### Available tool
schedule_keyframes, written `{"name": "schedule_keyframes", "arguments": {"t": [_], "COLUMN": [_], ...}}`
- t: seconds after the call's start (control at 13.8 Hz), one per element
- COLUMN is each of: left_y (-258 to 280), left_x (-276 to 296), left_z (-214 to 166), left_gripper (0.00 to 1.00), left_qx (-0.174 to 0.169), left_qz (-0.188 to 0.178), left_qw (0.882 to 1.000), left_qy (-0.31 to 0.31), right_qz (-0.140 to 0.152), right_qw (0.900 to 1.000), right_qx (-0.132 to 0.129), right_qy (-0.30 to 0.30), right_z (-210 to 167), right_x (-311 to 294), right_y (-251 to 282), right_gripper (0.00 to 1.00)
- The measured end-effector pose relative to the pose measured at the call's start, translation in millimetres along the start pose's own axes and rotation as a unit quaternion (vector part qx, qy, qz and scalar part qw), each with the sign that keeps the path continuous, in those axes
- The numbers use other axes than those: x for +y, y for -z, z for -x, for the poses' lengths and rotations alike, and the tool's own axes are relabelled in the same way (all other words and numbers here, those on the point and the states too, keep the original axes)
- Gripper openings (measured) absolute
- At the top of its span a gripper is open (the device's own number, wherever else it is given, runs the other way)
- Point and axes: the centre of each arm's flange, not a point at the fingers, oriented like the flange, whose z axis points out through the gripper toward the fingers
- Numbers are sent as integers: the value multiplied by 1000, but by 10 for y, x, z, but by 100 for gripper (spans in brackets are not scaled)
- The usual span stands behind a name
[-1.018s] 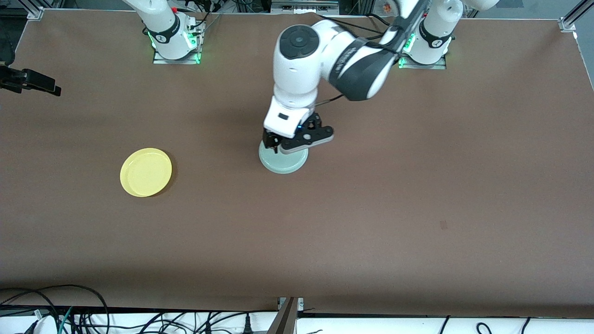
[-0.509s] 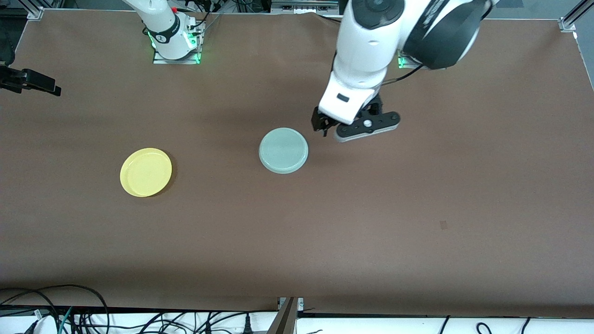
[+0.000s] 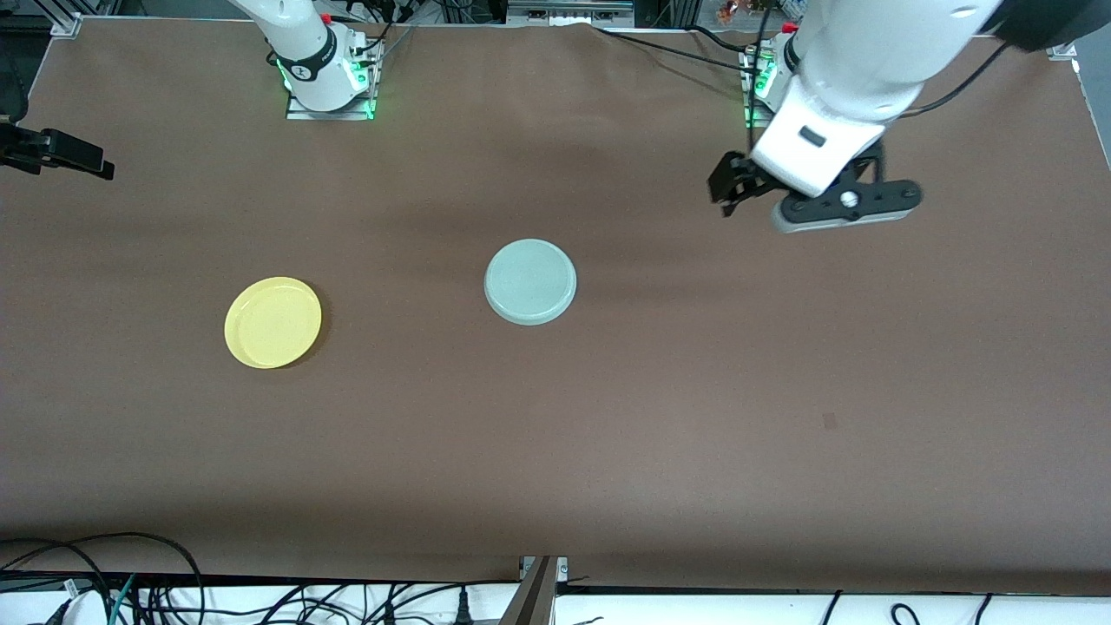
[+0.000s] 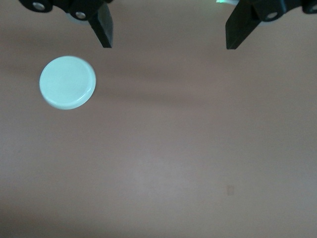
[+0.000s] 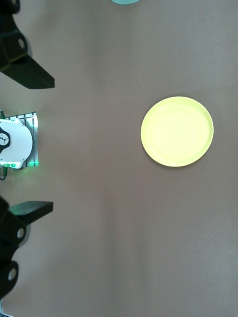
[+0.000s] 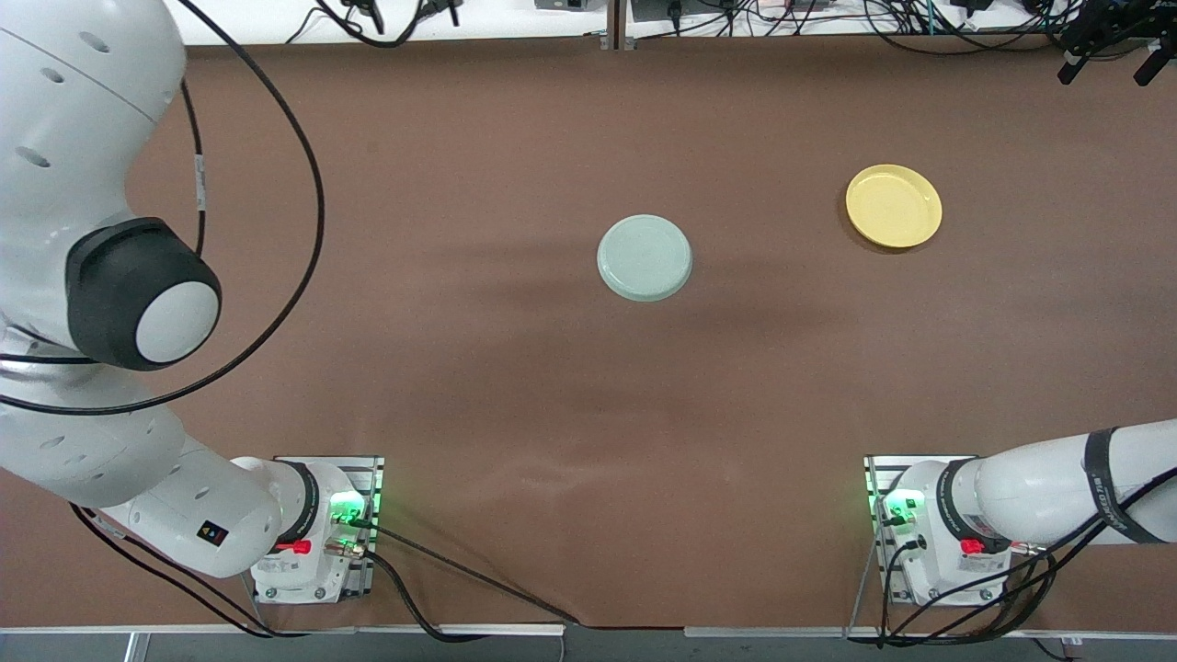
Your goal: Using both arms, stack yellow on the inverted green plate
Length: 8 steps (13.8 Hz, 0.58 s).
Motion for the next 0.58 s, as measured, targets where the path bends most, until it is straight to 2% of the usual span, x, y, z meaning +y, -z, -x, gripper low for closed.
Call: {"name": "schedule_keyframes", "arguments": {"t": [0.22,0.58], "left_y": [200,446], "left_x": [-241,-962], "left_z": [154,127], "left_gripper": [100,100], "left_qx": [-15,-9], "left_qz": [-6,6], "left_qw": [1000,998], "left_qy": [-23,-58], "right_qz": [0,0], "right_qw": [1000,1000], "right_qx": [0,0], "right_qy": [0,0], "right_z": [0,0], "right_x": [0,0], "right_y": [0,-1], "right_gripper": [100,100]}}
